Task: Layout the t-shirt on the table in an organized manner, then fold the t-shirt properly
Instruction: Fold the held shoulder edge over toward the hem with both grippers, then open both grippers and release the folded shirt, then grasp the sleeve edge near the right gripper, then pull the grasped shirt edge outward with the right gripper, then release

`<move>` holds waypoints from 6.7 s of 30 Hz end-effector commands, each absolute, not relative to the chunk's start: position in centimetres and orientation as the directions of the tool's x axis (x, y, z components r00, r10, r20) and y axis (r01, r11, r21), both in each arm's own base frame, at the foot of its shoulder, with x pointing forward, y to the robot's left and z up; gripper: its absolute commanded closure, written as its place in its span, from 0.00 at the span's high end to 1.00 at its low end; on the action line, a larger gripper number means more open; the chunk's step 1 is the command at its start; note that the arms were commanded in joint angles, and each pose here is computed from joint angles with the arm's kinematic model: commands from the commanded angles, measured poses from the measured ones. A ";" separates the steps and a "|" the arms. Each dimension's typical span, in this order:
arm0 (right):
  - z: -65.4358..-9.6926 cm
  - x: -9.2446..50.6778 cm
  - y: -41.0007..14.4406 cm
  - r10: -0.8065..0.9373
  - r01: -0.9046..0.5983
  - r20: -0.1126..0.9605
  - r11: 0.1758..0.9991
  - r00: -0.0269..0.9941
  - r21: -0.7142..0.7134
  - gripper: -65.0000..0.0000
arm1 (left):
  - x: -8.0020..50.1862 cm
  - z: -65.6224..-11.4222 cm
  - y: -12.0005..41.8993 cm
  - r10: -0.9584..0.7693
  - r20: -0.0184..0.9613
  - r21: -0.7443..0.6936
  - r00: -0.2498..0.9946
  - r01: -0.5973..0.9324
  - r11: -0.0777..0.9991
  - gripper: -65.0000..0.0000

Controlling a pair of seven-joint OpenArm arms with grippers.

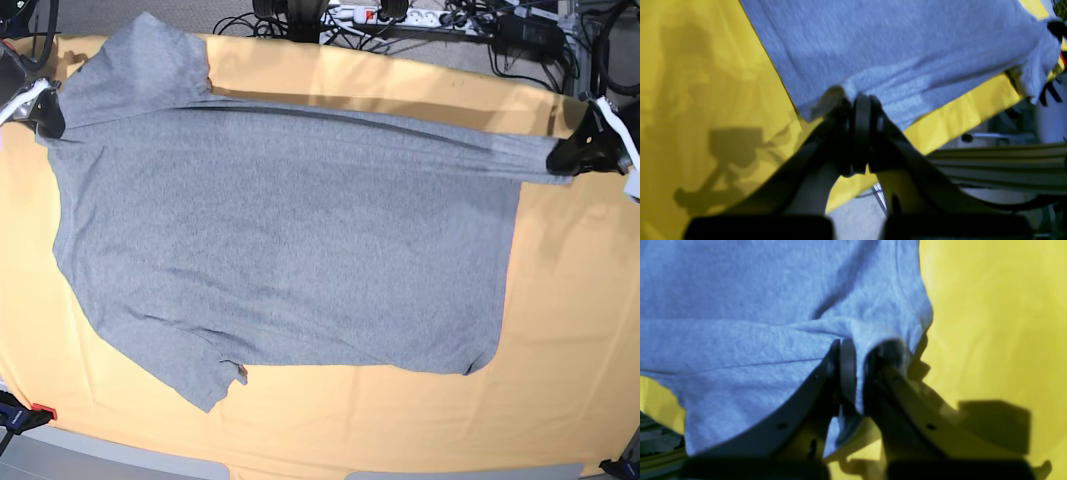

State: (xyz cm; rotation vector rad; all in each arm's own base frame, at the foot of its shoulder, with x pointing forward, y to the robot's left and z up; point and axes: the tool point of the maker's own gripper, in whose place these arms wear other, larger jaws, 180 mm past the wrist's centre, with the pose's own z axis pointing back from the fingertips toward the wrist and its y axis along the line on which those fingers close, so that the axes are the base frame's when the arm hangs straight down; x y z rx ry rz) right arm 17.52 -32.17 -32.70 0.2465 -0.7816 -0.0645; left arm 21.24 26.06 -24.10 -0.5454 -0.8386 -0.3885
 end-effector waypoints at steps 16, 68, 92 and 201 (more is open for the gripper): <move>-31.5 21.6 -30.7 -0.066 -0.125 0.742 0.972 0.667 0.199 0.00 | 23.9 -23.4 23.7 -0.171 0.815 -0.255 0.554 0.608 0.752 0.00; -27.1 25.1 -32.2 -0.002 -0.137 0.805 0.985 0.593 0.103 0.54 | 28.6 -24.3 25.0 -0.330 0.803 -0.011 0.496 0.567 0.824 0.74; -35.5 14.3 -26.1 -0.307 0.024 0.621 0.907 0.721 0.420 0.54 | 28.6 -24.2 24.9 -0.323 0.807 -0.019 0.494 0.568 0.823 0.74; -24.0 43.6 -26.1 0.024 -0.124 0.893 0.992 0.450 0.037 0.50 | 28.7 -24.3 25.2 -0.307 0.803 -0.025 0.511 0.543 0.839 0.74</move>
